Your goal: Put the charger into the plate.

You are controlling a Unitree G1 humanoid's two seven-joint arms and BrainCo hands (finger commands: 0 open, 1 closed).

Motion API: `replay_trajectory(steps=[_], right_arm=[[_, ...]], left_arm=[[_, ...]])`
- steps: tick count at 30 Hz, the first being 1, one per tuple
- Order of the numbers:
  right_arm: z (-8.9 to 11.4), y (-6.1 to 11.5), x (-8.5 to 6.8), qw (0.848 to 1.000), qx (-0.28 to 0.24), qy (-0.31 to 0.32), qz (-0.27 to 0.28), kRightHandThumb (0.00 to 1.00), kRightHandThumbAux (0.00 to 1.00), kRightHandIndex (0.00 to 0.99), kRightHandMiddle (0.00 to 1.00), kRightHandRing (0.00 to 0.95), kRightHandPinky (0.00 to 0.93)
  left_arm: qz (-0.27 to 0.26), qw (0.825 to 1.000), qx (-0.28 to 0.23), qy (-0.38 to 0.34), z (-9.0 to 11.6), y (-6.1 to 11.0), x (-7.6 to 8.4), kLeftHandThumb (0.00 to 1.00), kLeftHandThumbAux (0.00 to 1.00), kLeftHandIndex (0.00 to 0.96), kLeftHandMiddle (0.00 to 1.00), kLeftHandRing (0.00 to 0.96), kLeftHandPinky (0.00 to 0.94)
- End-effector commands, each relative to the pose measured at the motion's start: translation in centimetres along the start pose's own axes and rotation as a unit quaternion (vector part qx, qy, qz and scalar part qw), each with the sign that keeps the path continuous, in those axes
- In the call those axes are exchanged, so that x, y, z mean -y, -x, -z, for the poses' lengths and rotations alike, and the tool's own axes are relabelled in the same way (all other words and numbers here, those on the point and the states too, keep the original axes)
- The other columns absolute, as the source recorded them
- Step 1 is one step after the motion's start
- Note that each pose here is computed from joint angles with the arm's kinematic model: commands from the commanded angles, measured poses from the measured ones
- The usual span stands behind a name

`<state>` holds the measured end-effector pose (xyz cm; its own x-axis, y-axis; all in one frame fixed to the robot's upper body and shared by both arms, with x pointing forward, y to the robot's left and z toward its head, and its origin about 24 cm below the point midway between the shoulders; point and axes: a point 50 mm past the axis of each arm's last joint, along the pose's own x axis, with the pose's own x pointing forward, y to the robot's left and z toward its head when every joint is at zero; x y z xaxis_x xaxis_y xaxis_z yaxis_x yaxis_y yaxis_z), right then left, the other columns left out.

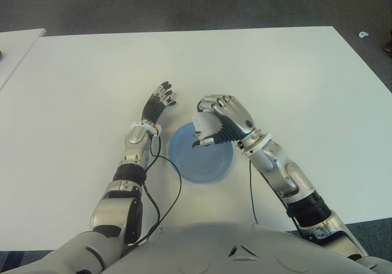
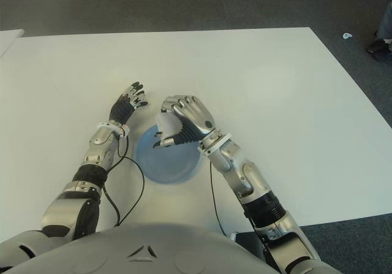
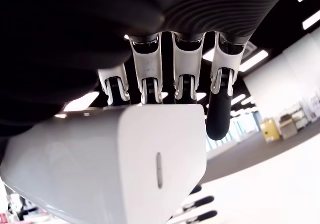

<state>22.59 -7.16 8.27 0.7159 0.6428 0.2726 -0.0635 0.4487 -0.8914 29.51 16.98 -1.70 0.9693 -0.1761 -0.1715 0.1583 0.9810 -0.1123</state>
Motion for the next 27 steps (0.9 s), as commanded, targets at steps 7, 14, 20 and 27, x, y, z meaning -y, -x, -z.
replay_trajectory(steps=[7,14,20,27], right_arm=[[-0.1,0.1,-2.9,0.999,-0.012,-0.004,-0.031,0.986,0.617,0.842,0.892,0.894,0.885],[0.0,0.0,-3.8,0.997,-0.051,-0.052,-0.026,0.993,0.615,0.834,0.888,0.881,0.88],[0.4,0.0,-4.0,0.991,-0.073,-0.112,-0.02,0.989,0.635,0.822,0.884,0.874,0.886],[0.7,0.0,-4.0,0.99,-0.052,-0.127,0.016,0.744,0.507,0.565,0.729,0.716,0.644]], left_arm=[[-0.013,0.998,-0.054,0.014,2.3,0.9,0.2,0.081,0.633,0.028,0.031,0.028,0.074],[-0.012,0.998,-0.054,0.019,2.4,1.0,0.1,0.07,0.633,0.032,0.029,0.025,0.073],[-0.011,0.998,-0.054,0.017,2.4,1.0,0.1,0.066,0.629,0.032,0.027,0.023,0.069],[-0.006,0.998,-0.056,0.023,2.4,1.1,0.1,0.055,0.625,0.031,0.022,0.015,0.065]])
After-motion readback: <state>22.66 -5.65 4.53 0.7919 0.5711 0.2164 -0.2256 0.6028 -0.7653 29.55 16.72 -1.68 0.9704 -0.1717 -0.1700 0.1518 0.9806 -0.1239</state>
